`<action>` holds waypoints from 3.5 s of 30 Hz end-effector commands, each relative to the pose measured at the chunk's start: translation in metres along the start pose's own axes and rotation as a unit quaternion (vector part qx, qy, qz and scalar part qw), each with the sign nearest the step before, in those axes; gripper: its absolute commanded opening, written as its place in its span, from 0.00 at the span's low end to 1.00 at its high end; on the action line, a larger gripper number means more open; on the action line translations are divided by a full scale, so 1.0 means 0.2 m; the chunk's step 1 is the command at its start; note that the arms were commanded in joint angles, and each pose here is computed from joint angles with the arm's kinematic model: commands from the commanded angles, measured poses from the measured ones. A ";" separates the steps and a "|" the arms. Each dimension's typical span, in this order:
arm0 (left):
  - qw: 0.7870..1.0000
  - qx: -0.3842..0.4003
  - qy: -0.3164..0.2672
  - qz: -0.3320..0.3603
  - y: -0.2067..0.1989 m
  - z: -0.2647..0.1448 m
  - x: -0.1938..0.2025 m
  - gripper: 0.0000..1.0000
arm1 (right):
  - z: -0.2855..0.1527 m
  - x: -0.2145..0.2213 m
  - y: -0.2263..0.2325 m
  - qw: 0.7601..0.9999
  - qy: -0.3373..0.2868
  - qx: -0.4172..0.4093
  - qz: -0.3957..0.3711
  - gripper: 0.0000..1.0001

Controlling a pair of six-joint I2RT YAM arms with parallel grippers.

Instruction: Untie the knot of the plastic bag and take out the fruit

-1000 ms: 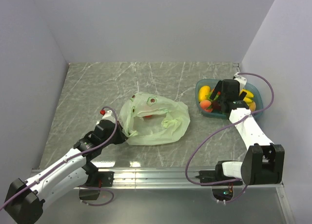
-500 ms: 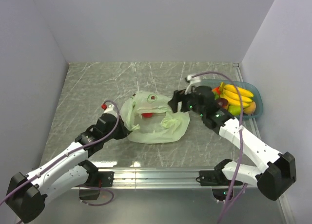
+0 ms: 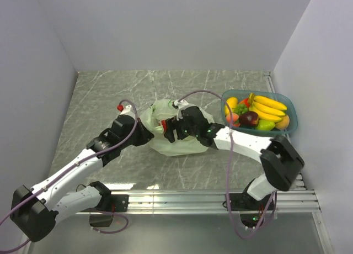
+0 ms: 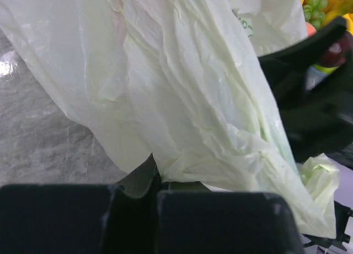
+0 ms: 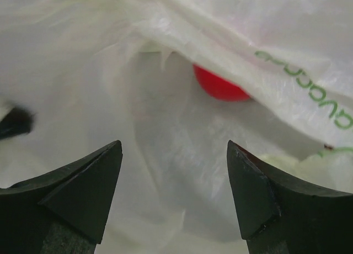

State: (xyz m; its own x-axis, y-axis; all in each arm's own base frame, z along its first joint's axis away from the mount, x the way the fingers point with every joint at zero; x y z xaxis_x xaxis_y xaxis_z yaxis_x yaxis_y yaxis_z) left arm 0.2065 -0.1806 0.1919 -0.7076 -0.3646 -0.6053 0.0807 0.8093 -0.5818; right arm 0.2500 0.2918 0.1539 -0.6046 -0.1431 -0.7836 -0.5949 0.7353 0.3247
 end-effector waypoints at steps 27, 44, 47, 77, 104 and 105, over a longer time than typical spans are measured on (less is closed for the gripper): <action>1.000 0.013 0.016 -0.013 -0.14 0.01 -0.09 0.01 | 0.68 -0.18 -0.24 0.989 -0.050 0.135 0.042 0.64; 0.999 -0.047 -0.007 -0.008 0.07 0.05 0.02 0.01 | 0.13 -0.29 0.02 0.996 -0.086 0.002 0.002 0.00; 0.999 -0.052 -0.015 -0.006 0.09 0.05 0.02 0.01 | 0.04 -0.27 0.04 0.997 -0.080 -0.012 0.001 0.00; 0.996 -0.043 -0.078 -0.003 0.33 -0.07 0.17 0.01 | -1.01 -0.36 -1.23 0.865 -0.209 0.412 0.196 0.02; 0.992 -0.039 -0.118 0.001 0.32 -0.12 0.11 0.01 | -0.61 -0.40 -1.37 0.824 -0.045 0.560 0.072 0.86; 0.992 -0.040 -0.120 0.001 0.32 -0.12 0.11 0.01 | -0.60 -0.41 -1.35 0.828 -0.048 0.554 0.069 0.89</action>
State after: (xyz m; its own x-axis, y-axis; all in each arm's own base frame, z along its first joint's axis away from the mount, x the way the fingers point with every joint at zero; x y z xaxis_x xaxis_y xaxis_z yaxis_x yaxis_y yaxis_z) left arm 0.1778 -0.1287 0.1543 -0.5449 -0.4465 -0.7097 0.0288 0.8359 -0.5481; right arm 0.3900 0.0181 0.1621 -0.6225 0.0209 -0.7824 0.3369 0.9095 -0.2437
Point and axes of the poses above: each gripper's point midway between its finger pads, its own z axis out along the fingers, its own y axis along the line the jaws close on, x = y × z, the point moved 5 cm from there along -z, back along the fingers, and after that the axes turned 2 degrees about z, right-handed, at the moved point
